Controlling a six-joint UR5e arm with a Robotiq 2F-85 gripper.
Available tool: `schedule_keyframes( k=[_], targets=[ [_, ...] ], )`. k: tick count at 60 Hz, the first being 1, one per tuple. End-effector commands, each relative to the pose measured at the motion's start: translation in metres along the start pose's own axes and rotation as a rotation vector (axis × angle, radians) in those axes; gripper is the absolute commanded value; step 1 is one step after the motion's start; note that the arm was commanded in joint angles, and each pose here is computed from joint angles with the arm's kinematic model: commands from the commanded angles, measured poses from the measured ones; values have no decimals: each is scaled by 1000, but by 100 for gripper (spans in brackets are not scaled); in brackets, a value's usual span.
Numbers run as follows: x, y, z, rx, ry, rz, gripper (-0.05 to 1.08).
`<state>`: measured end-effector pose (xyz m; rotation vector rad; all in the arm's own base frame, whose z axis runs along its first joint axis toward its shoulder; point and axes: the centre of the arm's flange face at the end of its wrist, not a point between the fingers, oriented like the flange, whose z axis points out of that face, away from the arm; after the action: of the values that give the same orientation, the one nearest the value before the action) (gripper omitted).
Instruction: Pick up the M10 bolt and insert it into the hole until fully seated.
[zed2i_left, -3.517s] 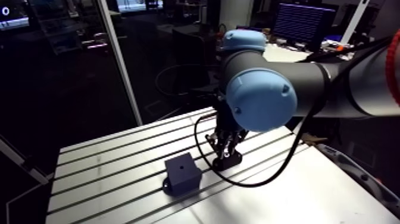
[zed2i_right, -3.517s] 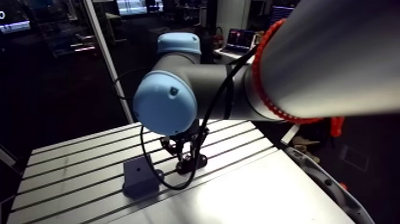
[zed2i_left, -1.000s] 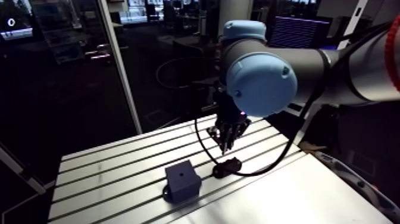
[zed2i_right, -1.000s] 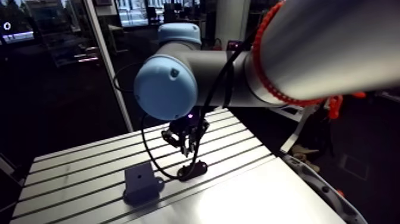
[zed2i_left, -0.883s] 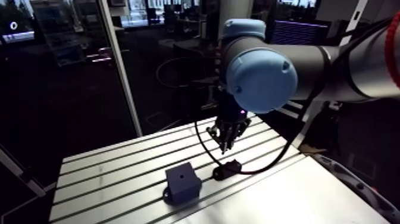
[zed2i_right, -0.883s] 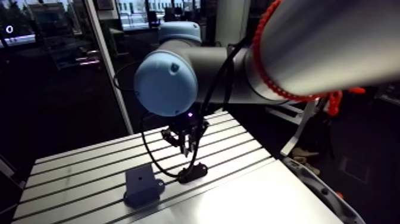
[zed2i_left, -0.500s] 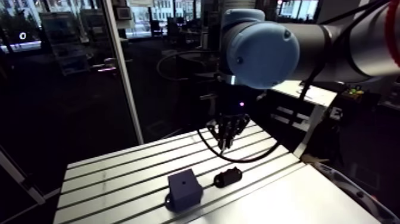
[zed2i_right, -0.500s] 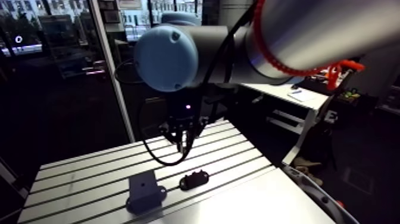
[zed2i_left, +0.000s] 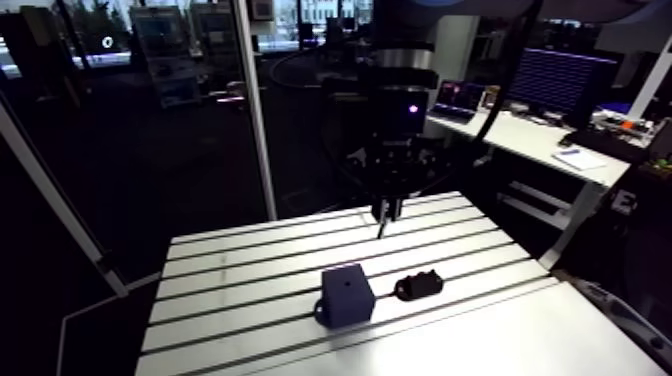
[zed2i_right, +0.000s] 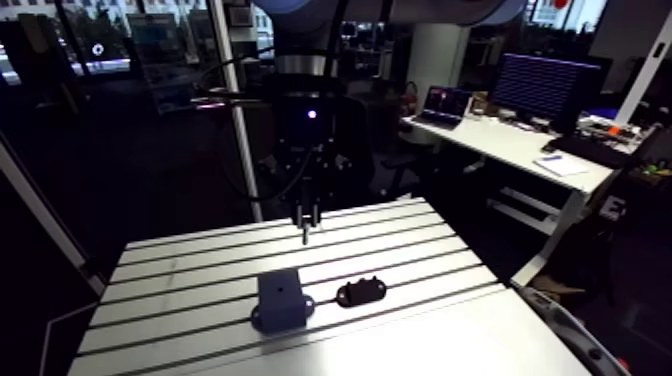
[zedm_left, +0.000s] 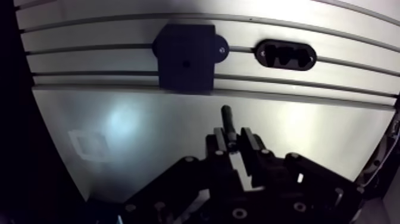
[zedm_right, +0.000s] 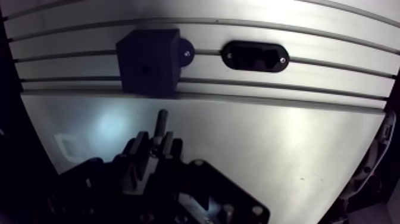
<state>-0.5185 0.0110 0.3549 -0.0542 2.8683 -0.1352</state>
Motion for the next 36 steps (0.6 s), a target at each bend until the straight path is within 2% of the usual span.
schedule_keyframes(
  k=[1, 2, 3, 4, 6, 8, 17, 29, 36],
  targets=[
    [16, -29, 9, -51, -104, -56, 108],
    [16, -29, 9, -51, -104, -56, 108],
    [18, -29, 10, -60, -108, -52, 108],
    [18, -29, 10, -60, -108, -52, 108],
    [22, -32, 12, -77, -119, -59, 108],
    [26, -33, 13, -81, -123, -63, 108],
    [38, -52, 25, -90, -167, -101, 108],
    [46, -64, 36, -88, -180, -117, 108],
    [49, -64, 41, -93, -189, -108, 108]
  ],
)
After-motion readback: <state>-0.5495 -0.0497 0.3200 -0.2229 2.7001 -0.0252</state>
